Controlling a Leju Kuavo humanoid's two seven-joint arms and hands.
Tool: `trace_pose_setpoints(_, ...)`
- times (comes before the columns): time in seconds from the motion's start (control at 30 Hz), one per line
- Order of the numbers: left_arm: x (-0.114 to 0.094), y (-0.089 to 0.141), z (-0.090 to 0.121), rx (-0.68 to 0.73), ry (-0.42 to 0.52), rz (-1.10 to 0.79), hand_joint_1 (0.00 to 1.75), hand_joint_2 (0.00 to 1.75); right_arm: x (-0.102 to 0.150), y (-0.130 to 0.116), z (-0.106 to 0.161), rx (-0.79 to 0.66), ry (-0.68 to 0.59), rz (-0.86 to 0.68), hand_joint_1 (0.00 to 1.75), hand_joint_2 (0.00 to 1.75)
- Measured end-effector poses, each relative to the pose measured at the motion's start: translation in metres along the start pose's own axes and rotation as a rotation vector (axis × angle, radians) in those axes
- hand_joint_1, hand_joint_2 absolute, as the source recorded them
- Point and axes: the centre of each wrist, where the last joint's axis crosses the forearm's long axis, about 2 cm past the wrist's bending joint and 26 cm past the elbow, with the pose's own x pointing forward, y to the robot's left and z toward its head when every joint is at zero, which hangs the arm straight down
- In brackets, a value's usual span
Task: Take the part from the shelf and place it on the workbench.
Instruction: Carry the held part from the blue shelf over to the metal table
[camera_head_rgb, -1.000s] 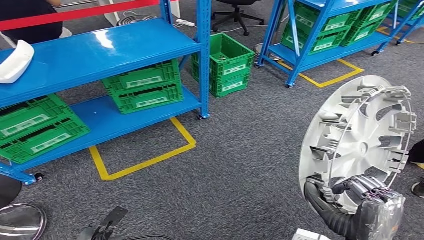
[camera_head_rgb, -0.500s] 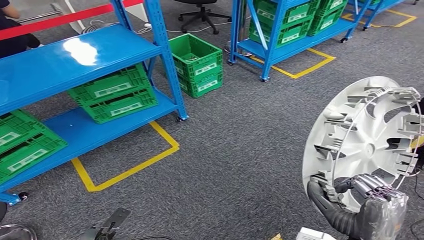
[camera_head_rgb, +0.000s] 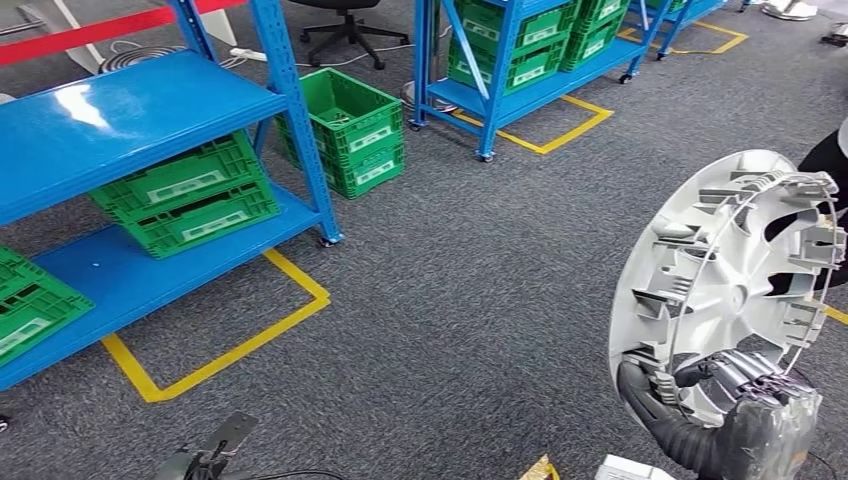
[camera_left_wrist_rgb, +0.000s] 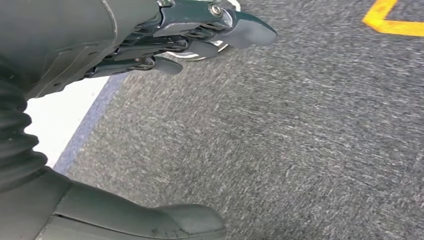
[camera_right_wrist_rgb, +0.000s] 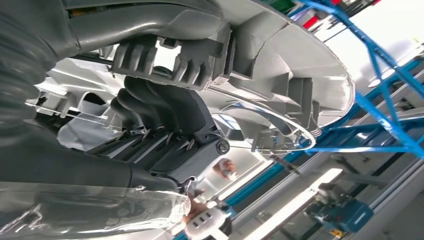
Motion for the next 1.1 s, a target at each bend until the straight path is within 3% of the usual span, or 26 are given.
trace_pose_setpoints(1.1,-0.0008,0.0004,0.0003,-0.004,-0.010,0.009,0.00,1.75,-0.0058,-0.0011,-0.0019,-0.010,0.023,-0.005,1.75,1.75)
